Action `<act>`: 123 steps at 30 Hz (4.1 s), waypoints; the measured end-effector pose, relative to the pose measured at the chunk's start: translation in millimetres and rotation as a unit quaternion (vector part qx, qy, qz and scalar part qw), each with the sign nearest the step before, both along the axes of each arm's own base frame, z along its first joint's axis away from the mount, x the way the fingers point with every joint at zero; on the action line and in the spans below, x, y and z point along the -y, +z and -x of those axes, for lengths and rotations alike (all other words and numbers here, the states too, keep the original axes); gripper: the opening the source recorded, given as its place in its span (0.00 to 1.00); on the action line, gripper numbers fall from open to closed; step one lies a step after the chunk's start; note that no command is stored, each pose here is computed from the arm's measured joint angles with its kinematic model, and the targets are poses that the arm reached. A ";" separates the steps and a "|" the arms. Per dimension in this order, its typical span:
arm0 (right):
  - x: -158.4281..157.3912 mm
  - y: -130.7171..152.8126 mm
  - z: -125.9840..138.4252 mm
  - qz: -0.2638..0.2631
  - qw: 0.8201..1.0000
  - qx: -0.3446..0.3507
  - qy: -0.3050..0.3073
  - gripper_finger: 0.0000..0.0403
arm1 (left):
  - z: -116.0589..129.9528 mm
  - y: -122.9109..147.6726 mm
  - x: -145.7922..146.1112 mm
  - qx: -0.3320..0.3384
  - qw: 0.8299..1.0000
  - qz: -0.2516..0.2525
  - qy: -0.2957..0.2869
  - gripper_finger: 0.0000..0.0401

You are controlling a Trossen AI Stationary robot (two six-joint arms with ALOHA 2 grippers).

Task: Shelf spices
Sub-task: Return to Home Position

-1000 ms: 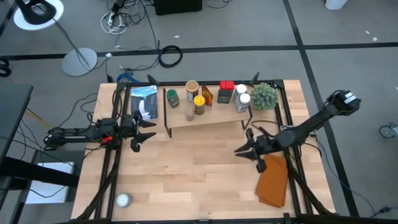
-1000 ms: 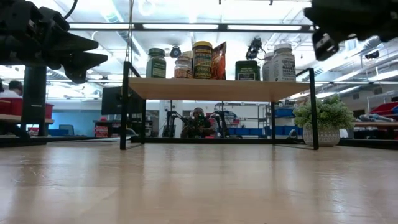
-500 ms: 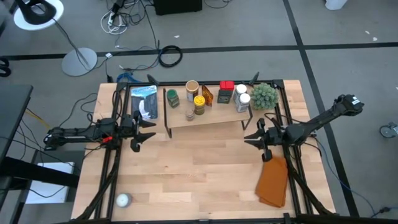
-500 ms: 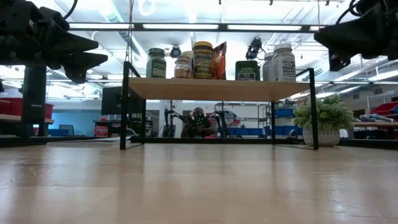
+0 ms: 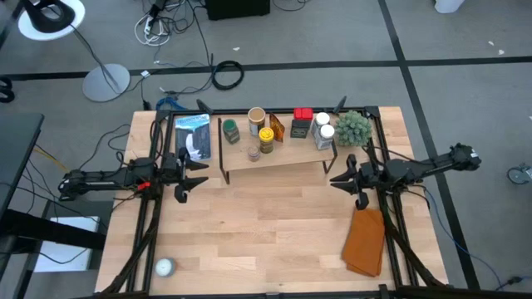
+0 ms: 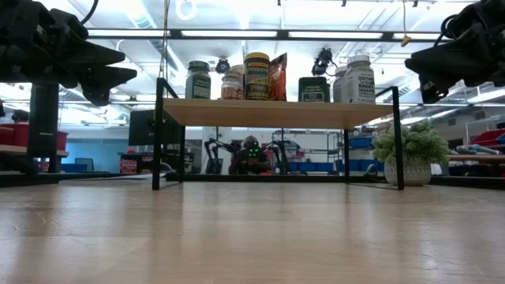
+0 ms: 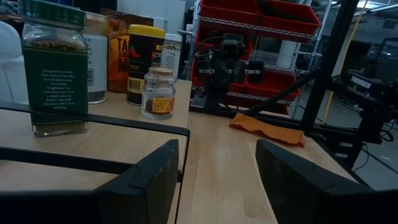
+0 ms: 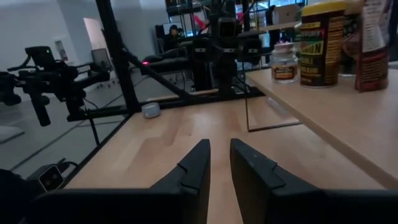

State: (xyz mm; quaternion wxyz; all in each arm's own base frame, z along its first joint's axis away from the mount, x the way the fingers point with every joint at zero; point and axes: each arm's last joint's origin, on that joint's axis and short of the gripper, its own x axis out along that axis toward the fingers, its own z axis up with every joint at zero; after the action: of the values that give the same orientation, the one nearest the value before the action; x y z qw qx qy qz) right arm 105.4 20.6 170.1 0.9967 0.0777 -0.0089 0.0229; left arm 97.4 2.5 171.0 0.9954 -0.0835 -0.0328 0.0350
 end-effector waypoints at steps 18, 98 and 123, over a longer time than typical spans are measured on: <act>13.0 -4.9 5.1 0.011 0.999 -0.018 -0.032 0.16 | 0.0 -0.1 0.0 -0.001 1.000 0.000 0.000 0.55; 17.3 -40.8 -14.0 0.045 0.975 -0.212 -0.055 0.16 | 0.0 -0.1 0.0 0.000 1.000 0.000 0.000 0.55; 17.2 -40.9 -14.0 0.046 0.975 -0.212 -0.054 0.16 | 0.0 -0.2 0.0 0.000 1.000 0.000 0.000 0.55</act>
State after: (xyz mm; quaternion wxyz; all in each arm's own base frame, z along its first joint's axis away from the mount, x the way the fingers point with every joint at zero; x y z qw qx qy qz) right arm 119.5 3.4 129.2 0.9782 0.0343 0.1993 -0.0477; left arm 97.4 2.5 170.8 0.9954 -0.0833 -0.0324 0.0348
